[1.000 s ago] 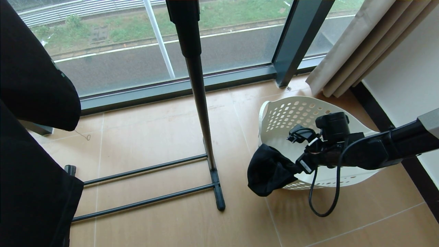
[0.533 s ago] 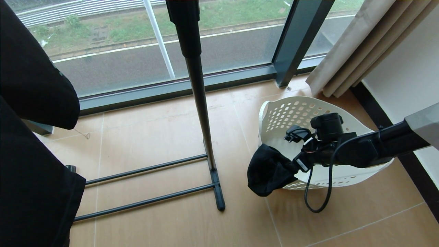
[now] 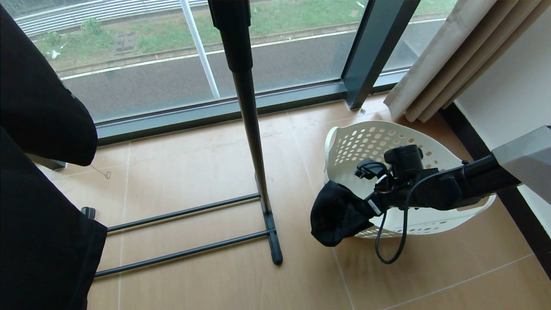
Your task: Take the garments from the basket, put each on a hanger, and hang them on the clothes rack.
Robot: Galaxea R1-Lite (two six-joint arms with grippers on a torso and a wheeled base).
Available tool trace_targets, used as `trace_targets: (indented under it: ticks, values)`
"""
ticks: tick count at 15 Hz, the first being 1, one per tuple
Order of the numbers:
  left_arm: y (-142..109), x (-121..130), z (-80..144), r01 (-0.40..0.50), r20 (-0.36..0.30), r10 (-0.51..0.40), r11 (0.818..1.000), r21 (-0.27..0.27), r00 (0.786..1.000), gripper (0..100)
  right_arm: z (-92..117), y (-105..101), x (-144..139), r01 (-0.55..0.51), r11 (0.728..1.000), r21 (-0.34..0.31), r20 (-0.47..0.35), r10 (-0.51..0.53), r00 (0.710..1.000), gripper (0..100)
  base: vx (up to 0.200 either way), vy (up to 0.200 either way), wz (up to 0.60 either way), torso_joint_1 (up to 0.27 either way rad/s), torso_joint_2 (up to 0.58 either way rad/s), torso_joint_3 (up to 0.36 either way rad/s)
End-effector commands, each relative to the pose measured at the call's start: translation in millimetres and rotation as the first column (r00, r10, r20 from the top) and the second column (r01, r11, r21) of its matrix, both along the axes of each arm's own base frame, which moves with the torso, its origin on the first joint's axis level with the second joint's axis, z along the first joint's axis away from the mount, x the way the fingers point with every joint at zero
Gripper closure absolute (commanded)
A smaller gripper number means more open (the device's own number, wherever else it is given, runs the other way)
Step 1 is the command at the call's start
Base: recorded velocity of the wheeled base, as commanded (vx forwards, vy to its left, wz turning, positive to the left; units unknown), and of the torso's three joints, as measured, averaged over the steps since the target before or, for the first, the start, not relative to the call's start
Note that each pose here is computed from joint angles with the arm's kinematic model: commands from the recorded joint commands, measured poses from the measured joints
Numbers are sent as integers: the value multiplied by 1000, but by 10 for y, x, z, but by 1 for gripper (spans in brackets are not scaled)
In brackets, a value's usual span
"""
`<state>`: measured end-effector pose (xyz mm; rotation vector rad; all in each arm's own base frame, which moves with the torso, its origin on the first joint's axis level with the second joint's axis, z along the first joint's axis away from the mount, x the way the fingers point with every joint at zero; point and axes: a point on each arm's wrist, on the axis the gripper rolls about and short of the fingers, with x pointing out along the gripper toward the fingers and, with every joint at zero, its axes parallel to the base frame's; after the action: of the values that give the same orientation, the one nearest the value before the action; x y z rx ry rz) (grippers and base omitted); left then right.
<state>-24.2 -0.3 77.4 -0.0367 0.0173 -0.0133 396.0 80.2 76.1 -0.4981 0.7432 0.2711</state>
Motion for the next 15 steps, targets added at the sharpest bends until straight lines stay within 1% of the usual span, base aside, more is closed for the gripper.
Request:
trace_targets:
  ticks: [1, 4, 7, 9, 11, 13, 15]
  values:
    - [0, 0, 0, 0, 0, 0, 1000, 0, 1000, 0, -18, 6, 7, 3, 1000, 5, -4, -3, 1000, 100, 0, 0, 0, 0, 0, 0]
    - [0, 0, 0, 0, 0, 0, 1000, 0, 1000, 0, 39, 21, -18, -4, 1000, 14, 7, 4, 1000, 100, 0, 0, 0, 0, 0, 0]
    - [0, 0, 0, 0, 0, 0, 1000, 0, 1000, 0, 328, 4, -188, -12, 1000, 27, 62, 11, 998, 100, 0, 0, 0, 0, 0, 0]
    - [0, 0, 0, 0, 0, 0, 1000, 1, 1000, 0, 581, 31, -431, -35, 999, 36, 107, 31, 994, 100, 0, 0, 0, 0, 0, 0]
    - [0, 0, 1, 0, 2, 0, 1000, 0, 1000, 0, 841, 72, -758, -71, 996, 50, 159, 62, 985, 100, 0, 0, 0, 0, 0, 0]
    - [0, 0, 0, 0, 0, 0, 1000, 1, 1000, 0, 1085, 119, -1149, -120, 990, 70, 220, 102, 970, 100, 0, 0, 0, 0, 0, 0]
    - [0, 0, 1, 0, 2, 0, 1000, 0, 1000, 0, 1210, 122, -1414, -152, 985, 77, 259, 127, 957, 100, 0, 0, 0, 0, 0, 0]
